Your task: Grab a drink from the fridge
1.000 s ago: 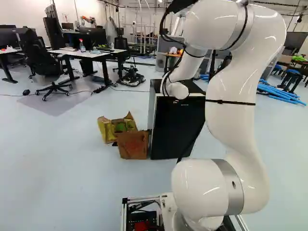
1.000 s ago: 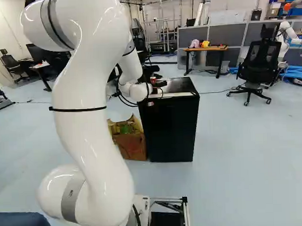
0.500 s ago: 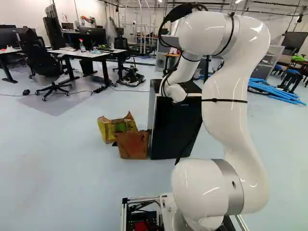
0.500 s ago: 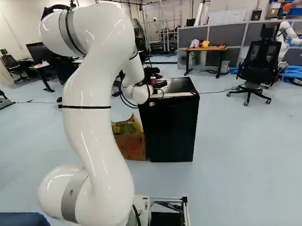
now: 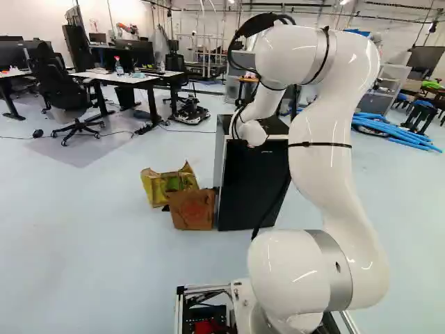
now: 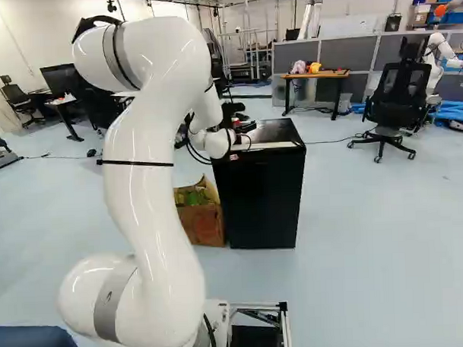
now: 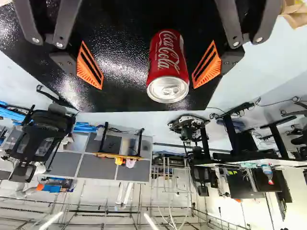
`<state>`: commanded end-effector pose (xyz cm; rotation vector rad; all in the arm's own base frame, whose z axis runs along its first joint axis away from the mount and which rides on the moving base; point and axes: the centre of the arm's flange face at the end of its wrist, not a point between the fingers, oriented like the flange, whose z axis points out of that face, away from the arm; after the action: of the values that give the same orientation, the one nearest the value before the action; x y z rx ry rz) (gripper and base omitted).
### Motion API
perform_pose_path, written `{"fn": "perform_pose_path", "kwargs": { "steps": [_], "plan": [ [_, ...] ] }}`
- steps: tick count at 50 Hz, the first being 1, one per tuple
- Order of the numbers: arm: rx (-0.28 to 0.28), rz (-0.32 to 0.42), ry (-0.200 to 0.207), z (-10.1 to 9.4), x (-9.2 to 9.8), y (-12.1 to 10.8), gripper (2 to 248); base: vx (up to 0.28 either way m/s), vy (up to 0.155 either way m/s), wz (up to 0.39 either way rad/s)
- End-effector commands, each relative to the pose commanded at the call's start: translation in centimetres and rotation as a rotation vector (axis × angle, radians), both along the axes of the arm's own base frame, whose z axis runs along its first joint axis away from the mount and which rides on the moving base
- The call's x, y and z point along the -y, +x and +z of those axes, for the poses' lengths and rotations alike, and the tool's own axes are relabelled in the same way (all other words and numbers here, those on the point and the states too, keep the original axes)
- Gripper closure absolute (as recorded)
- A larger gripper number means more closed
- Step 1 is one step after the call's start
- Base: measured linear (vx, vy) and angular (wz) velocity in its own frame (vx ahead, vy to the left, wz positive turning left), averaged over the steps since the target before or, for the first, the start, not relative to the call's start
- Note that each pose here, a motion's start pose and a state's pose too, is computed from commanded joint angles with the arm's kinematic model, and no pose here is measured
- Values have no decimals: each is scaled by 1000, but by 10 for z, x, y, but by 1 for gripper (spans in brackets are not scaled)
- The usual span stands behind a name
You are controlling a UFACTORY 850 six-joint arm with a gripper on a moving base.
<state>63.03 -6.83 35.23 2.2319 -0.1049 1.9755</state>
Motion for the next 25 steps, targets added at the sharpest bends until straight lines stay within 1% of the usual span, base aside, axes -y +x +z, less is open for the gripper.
{"fn": "perform_pose_path", "kwargs": {
  "steps": [15,18,23,25],
  "plan": [
    [0,0,0,0,0,0,3,0,0,0],
    [2,-1,11,0,0,0,3,0,0,0],
    [8,-5,48,0,0,0,3,0,0,0],
    [8,-5,48,0,0,0,3,0,0,0]
  ]
}}
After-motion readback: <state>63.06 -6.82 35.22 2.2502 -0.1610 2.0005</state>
